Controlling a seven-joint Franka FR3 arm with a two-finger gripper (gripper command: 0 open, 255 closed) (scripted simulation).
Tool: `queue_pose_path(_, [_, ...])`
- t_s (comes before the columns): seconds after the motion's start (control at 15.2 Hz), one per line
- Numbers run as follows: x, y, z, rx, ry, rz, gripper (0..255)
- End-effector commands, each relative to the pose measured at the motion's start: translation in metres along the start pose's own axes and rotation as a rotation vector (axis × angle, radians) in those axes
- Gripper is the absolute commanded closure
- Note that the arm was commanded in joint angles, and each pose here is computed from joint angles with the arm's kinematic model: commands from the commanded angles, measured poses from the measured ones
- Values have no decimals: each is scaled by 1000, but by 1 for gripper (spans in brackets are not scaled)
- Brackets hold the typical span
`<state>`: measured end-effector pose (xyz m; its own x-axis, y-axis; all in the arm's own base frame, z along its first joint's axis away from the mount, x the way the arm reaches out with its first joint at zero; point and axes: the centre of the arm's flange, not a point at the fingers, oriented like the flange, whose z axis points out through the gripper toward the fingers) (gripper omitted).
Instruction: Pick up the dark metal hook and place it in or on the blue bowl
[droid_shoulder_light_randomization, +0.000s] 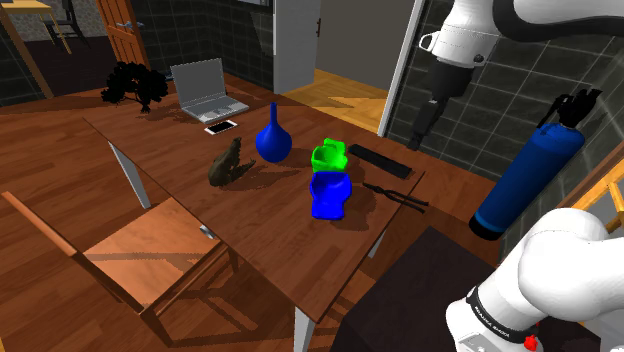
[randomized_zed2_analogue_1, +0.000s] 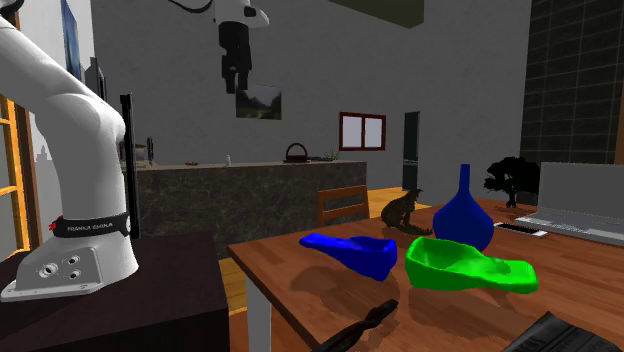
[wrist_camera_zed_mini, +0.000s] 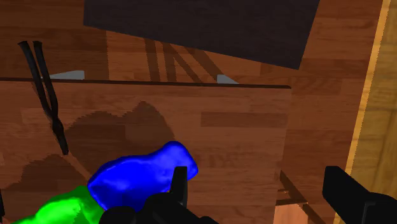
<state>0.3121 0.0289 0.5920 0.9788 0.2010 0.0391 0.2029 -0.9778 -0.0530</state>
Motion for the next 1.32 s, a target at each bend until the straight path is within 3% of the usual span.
queue_pose_path(0.0, [0, 0, 0, 0, 0, 0, 0])
queue_pose_path(1.25, [9, 186, 171, 19, 12, -25, 0])
